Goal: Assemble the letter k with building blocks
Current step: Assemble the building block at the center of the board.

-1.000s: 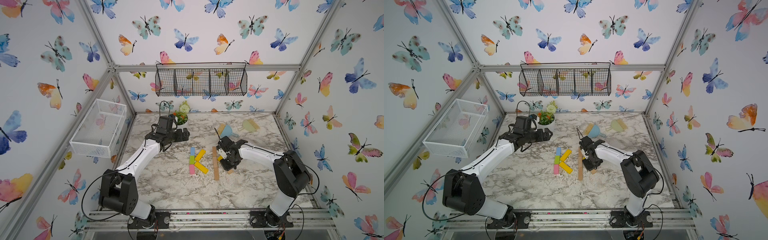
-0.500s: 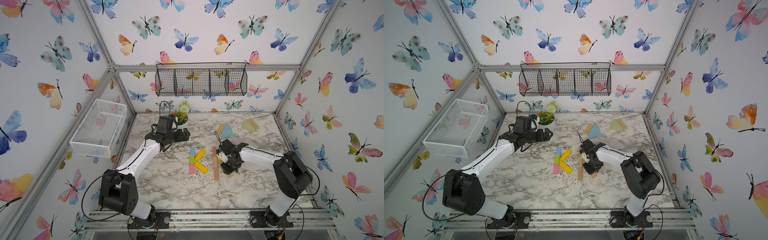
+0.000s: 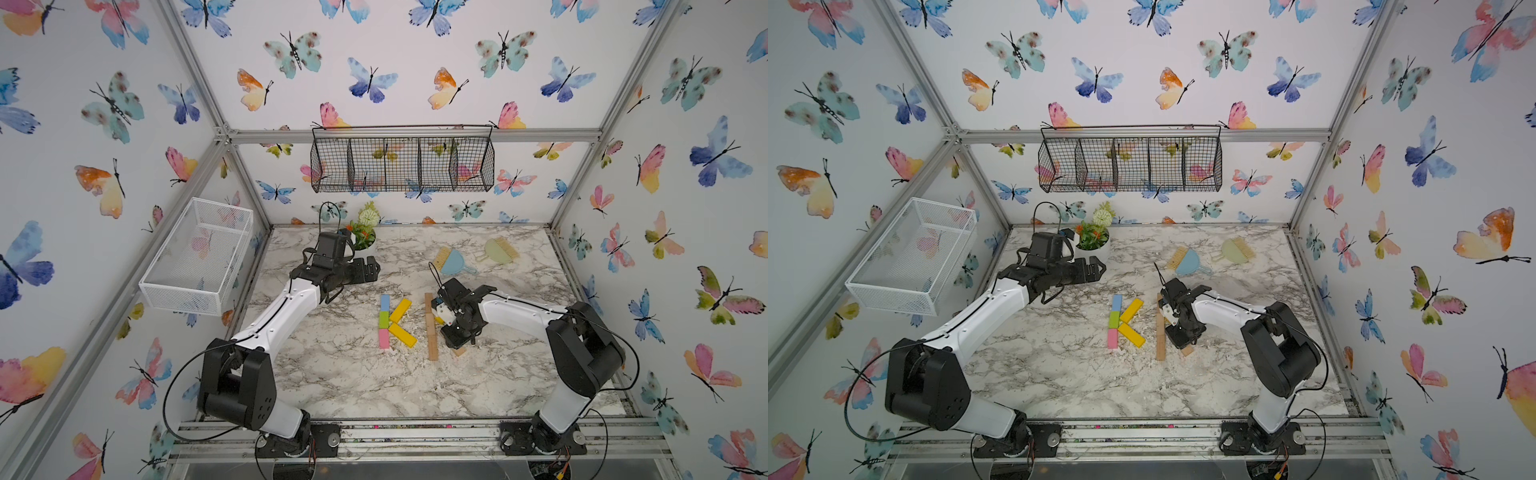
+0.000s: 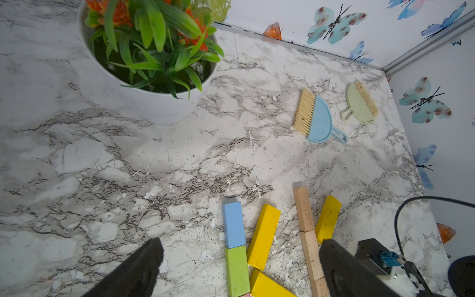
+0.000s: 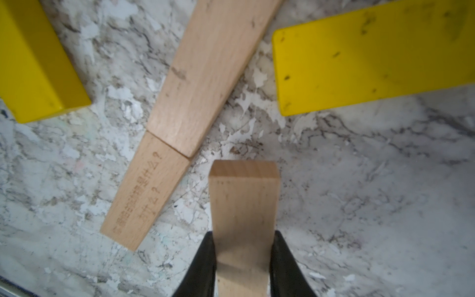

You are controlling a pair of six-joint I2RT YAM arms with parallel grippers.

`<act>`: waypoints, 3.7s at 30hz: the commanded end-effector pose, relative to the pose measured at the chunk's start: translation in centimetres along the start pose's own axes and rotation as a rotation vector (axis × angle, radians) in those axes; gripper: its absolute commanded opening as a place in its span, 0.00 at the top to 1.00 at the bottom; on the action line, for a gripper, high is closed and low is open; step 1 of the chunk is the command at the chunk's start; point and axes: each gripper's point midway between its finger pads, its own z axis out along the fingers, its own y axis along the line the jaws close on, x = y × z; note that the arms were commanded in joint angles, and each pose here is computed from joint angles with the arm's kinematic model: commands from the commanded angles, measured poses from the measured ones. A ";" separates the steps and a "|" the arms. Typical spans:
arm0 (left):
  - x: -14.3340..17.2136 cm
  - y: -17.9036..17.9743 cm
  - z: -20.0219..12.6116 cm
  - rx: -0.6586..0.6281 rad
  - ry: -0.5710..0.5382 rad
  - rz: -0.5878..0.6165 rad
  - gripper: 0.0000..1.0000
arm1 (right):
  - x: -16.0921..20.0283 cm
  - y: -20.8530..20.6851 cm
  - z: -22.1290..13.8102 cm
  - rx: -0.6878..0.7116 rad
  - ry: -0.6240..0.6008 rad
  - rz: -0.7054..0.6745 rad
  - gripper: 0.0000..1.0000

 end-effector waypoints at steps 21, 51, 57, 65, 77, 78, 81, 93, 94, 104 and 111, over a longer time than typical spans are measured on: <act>-0.3 0.0 -0.1 0.008 -0.008 -0.006 0.02 | -0.4 0.6 0.3 -0.011 0.035 -0.071 0.97; -0.3 0.0 0.0 0.006 -0.007 -0.006 0.02 | -0.7 0.2 1.0 0.026 0.064 -0.072 0.95; -0.3 0.0 0.0 0.006 -0.008 -0.004 0.02 | -0.5 0.0 1.2 0.035 0.076 -0.068 0.86; -0.3 0.1 0.0 0.004 -0.009 -0.004 0.02 | -0.5 -0.2 1.4 0.050 0.083 -0.059 0.65; -0.3 0.1 0.0 0.003 -0.007 -0.004 0.02 | -0.7 -0.2 1.0 0.054 0.070 -0.053 0.52; -0.3 0.1 0.0 0.001 -0.007 -0.005 0.02 | -0.7 -0.2 1.0 0.053 0.070 -0.053 0.52; -0.3 0.1 0.0 0.003 -0.008 -0.004 0.02 | -0.9 -0.2 0.7 0.055 0.064 -0.051 0.51; -0.5 0.1 -0.4 -0.003 -0.023 0.004 0.02 | -1.7 -0.4 -1.1 0.077 0.008 -0.038 0.35; -0.6 0.2 -0.5 -0.009 -0.029 0.004 0.02 | -1.9 -0.4 -1.5 0.078 -0.006 -0.037 0.33; -2.1 2.1 -3.1 -0.137 -0.148 0.006 0.02 | -4.3 -2.7 -6.7 0.230 -0.173 0.023 0.20; -3.1 7.1 -7.5 -0.346 -0.307 -0.069 0.02 | -5.9 -8.0 -12.2 0.379 -0.387 0.247 0.07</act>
